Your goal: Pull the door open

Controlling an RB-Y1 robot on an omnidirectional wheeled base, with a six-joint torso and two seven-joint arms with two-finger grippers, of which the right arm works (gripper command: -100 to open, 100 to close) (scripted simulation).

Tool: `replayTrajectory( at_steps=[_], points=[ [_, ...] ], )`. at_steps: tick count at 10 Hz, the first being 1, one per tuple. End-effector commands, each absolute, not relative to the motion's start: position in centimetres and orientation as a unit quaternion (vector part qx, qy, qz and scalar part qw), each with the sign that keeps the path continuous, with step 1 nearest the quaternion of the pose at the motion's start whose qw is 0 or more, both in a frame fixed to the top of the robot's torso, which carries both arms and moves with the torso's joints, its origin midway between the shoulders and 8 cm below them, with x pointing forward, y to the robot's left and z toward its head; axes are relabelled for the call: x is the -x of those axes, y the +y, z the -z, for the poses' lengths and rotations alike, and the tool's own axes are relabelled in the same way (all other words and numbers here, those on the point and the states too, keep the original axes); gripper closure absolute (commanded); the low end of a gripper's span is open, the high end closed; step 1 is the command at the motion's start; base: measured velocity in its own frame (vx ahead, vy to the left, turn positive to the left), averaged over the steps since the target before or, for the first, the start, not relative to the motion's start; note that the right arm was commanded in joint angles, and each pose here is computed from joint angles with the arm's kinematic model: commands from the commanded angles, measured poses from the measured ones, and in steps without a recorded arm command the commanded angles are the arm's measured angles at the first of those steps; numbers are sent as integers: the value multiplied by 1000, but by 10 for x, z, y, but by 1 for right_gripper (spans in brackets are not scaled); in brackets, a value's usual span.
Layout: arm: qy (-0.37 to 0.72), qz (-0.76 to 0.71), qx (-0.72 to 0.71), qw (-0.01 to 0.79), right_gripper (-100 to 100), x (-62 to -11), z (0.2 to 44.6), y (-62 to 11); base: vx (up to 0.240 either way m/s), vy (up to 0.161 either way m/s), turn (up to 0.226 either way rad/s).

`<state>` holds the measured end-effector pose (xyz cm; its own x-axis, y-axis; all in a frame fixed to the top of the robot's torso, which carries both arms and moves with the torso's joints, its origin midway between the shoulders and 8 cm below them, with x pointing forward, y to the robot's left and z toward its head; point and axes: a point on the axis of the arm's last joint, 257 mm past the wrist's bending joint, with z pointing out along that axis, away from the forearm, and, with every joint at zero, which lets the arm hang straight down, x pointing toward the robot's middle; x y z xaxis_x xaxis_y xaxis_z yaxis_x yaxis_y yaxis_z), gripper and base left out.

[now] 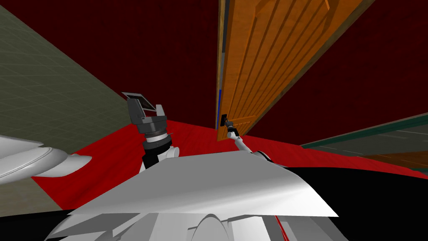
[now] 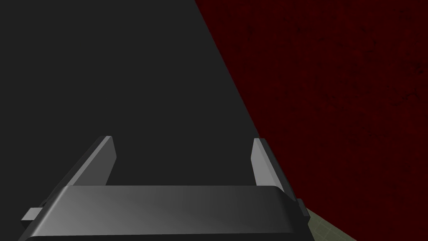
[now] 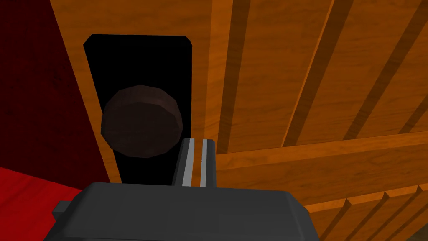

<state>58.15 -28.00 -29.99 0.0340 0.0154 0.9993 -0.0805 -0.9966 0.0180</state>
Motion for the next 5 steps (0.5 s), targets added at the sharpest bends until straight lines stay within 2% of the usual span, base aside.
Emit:
replayTrajectory(
  at_steps=[1, 5],
  points=[
    [-15, -696, -717, 23, -100, -582, 300, -265, -49, -41, 26],
    [-7, -704, -710, 10, -100, -577, 297, -246, -76, -68, 59]
  ],
)
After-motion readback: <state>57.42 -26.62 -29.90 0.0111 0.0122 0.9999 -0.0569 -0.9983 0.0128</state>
